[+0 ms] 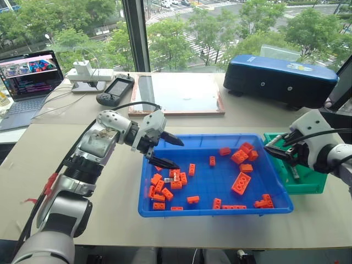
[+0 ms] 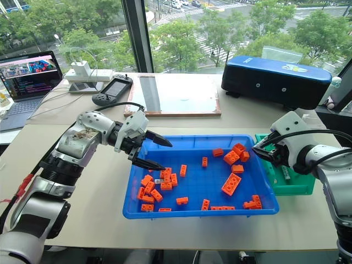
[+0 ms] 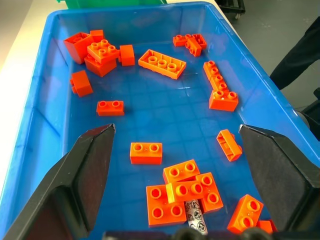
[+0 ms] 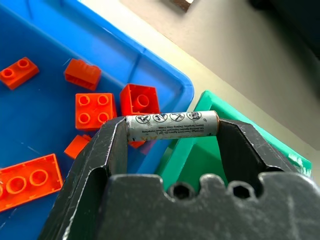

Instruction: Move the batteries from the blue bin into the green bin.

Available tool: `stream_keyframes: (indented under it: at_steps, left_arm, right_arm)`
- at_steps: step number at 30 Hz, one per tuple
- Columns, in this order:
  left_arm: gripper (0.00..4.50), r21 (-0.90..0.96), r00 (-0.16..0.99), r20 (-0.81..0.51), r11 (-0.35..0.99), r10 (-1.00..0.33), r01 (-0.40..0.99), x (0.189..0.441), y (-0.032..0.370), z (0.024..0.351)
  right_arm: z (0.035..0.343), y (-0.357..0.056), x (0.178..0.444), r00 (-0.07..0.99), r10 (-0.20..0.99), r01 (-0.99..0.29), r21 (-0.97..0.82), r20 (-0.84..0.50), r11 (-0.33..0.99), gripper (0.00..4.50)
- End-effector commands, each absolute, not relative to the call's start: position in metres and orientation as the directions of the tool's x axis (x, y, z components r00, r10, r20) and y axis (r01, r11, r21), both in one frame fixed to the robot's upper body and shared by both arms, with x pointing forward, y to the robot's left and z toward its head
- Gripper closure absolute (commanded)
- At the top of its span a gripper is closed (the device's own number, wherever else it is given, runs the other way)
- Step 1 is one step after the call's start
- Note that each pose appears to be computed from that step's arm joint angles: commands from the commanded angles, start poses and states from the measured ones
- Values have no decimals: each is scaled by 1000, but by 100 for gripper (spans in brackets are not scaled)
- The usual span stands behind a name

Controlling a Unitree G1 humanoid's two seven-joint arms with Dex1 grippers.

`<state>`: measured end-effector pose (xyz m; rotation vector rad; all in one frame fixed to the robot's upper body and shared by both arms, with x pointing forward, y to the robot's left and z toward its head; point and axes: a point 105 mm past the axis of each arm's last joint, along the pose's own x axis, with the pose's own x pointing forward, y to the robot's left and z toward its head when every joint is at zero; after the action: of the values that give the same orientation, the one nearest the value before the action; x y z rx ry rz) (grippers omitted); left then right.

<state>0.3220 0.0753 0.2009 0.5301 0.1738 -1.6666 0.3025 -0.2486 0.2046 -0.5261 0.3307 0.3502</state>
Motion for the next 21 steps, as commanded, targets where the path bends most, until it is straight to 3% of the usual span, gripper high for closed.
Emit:
stream_keyframes:
  at_steps: [1,13,21]
  left_arm:
    - [23,216,-89,-439,-201,-894,955,321,74,210]
    - [23,219,-82,-451,-199,-889,955,321,77,213]
    - [23,217,-79,-453,-196,-888,956,319,79,213]
  right_arm:
    - [216,-243,301,906,245,-391,-456,-346,799,199]
    - [210,-229,308,905,264,-399,-450,-333,799,199]
    - [216,-241,308,925,214,-346,-466,-313,814,199]
